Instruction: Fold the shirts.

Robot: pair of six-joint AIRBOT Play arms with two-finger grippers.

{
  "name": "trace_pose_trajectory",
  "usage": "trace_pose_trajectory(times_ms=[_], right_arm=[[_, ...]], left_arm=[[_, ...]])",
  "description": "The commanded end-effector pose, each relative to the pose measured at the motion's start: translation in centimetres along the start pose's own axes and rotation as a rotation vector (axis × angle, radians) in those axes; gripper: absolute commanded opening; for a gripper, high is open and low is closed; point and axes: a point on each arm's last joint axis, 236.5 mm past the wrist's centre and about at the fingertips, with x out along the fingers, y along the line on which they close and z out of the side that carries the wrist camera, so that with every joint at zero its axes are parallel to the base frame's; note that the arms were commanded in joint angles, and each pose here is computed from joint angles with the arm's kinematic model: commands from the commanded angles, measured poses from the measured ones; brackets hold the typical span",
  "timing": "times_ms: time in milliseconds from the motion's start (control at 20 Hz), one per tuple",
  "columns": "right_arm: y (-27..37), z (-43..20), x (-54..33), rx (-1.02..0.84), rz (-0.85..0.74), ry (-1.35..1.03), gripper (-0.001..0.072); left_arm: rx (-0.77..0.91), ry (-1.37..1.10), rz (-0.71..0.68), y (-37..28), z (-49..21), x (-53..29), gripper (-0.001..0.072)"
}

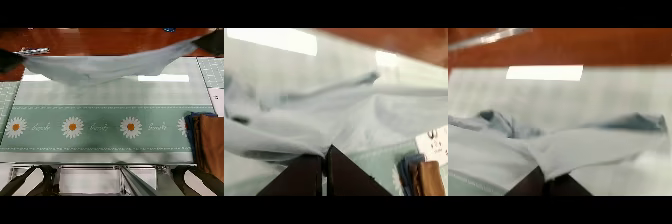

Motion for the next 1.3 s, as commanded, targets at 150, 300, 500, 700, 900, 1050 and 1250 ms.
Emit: trace_pose_trajectory(times_ms=[150,300,500,700,900,1050,1250], right_arm=[[10.0,6.7,-14.5,-0.324,-0.162,-0.321,0.0029],[12.1,6.4,-19.7,-0.367,-0.263,-0.418,0.0029],[14.0,3.6,-23.4,-0.378,-0.318,-0.436,0.0029],[13.2,0.9,-24.9,-0.322,-0.386,-0.388,0.0029],[11.4,-1.0,-22.9,-0.249,-0.385,-0.285,0.0029],[9.0,-3.0,-19.1,-0.176,-0.342,-0.163,0.0029],[5.0,-6.4,-11.2,-0.061,-0.216,0.035,0.0029]], left_arm=[[0.415,-0.298,0.009,-16.2,5.7,-10.2,0.0024],[0.528,-0.426,0.179,-19.6,5.8,-15.2,0.0024],[0.668,-0.586,0.287,-25.0,3.3,-21.4,0.0024],[0.662,-0.664,0.38,-24.6,0.4,-27.1,0.0024],[0.527,-0.519,0.513,-18.4,-0.5,-25.7,0.0024],[0.396,-0.309,0.545,-12.0,-1.7,-19.6,0.0024],[0.208,0.006,0.547,-2.3,-5.4,-9.4,0.0025]])
